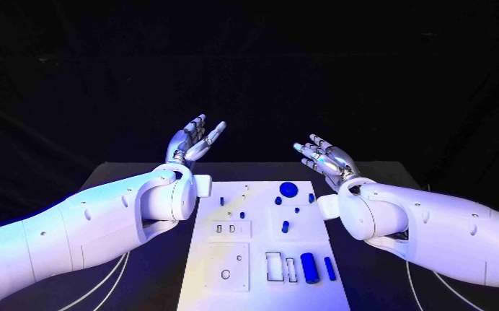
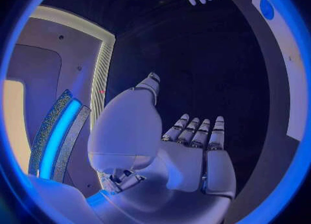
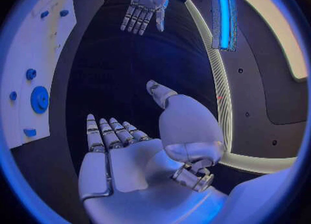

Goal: Assemble the parts on the task board

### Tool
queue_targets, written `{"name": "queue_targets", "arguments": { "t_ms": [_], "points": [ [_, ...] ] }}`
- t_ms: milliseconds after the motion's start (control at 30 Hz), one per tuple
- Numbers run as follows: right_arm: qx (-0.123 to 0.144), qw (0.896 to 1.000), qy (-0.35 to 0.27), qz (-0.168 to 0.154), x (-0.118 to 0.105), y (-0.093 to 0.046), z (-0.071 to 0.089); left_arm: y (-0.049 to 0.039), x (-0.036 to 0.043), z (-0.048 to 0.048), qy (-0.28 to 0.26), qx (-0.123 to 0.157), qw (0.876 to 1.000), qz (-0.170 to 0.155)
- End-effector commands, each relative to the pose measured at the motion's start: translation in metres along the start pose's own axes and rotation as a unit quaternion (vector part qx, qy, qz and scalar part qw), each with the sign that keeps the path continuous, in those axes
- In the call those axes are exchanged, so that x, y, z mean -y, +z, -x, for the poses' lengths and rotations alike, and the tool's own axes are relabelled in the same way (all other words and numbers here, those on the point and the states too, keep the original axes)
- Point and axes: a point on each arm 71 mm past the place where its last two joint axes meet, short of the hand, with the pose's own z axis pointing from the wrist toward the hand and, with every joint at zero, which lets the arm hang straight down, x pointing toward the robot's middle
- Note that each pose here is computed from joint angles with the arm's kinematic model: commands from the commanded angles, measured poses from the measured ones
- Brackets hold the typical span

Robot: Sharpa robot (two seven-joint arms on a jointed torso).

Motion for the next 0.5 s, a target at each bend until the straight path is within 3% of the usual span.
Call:
{"name": "queue_targets", "arguments": {
  "t_ms": [33,300,333,500],
  "points": [
    [-0.1,0.995,0.009,-0.022,0.001,0.001,-0.011,0.0004,0.0029,-0.0048,-0.02,-0.027,0.999,-0.015],
    [-0.129,0.991,0.004,-0.032,0.001,0.003,-0.011,0.0004,0.0029,-0.0048,-0.02,-0.027,0.999,-0.015],
    [-0.104,0.986,-0.124,0.039,-0.008,0.008,0.007,0.0003,0.0025,0.0094,-0.014,-0.043,0.999,-0.016],
    [-0.103,0.974,-0.188,0.069,-0.014,0.009,0.01,-0.0024,0.0044,0.0126,-0.009,-0.058,0.998,-0.019]
  ]
}}
